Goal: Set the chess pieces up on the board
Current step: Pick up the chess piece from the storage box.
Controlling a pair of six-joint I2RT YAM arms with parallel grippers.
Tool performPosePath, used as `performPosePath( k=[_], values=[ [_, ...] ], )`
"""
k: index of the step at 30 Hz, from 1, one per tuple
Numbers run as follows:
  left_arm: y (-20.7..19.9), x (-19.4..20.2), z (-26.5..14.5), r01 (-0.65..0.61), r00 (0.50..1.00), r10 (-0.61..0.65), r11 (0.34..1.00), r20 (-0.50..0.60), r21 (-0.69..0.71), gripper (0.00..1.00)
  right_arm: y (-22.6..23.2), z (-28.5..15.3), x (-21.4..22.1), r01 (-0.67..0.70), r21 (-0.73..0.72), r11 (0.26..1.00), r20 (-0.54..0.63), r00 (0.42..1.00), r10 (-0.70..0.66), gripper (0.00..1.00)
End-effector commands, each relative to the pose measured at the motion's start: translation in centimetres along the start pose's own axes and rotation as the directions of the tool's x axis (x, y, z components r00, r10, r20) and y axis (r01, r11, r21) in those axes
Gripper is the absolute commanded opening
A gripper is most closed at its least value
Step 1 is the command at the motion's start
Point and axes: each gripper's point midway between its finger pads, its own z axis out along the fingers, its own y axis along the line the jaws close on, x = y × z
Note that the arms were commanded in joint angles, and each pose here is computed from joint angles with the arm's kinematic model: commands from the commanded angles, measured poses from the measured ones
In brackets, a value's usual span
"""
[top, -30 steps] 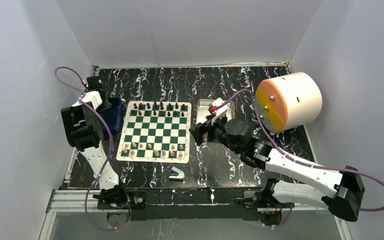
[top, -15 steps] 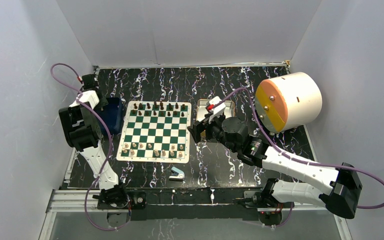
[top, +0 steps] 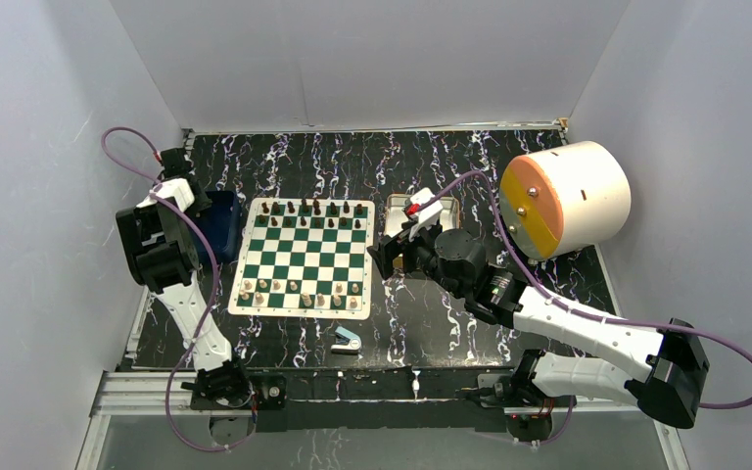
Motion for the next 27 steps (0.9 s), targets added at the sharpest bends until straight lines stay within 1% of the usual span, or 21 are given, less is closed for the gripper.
performPosePath(
  k=[1, 6, 10, 13, 16, 21, 27],
  values=[
    [-0.2, -0.1, 0.2, -0.014, 1.000, 0.014, 1.000, -0.011, 0.018, 0.24, -0.1, -0.3, -4.4, -0.017, 0.012, 1.000, 0.117, 0.993, 0.015, 0.99],
    [-0.7, 0.4, -0.5, -0.020, 0.999, 0.021, 0.998, -0.028, 0.059, 0.15, 0.0, -0.3, -4.5, -0.024, 0.010, 1.000, 0.122, 0.992, 0.023, 0.99],
    [-0.6, 0.6, -1.3, -0.058, 0.997, 0.061, 0.995, -0.041, 0.077, 0.08, 0.5, -0.2, -4.7, -0.035, -0.014, 0.999, 0.122, 0.992, 0.036, 0.99],
    [-0.9, 0.2, -2.1, -0.070, 0.997, 0.073, 0.992, -0.026, 0.103, 0.03, 0.5, -0.3, -4.7, -0.041, -0.015, 0.999, 0.120, 0.992, 0.043, 0.99],
    [-1.5, 0.0, -2.3, -0.077, 0.997, 0.081, 0.987, -0.019, 0.140, 0.02, 0.4, -0.6, -4.7, -0.046, -0.014, 0.999, 0.123, 0.991, 0.048, 0.99],
    [-1.7, 0.2, -2.6, -0.077, 0.996, 0.083, 0.985, -0.033, 0.154, 0.00, 0.3, -1.0, -4.6, -0.056, -0.015, 0.998, 0.119, 0.991, 0.058, 0.99],
    [-1.3, -2.0, -4.9, -0.056, 0.998, 0.059, 0.990, -0.022, 0.131, 0.00, 0.3, -1.2, -4.7, -0.091, -0.015, 0.996, 0.125, 0.988, 0.092, 0.99]
  ],
)
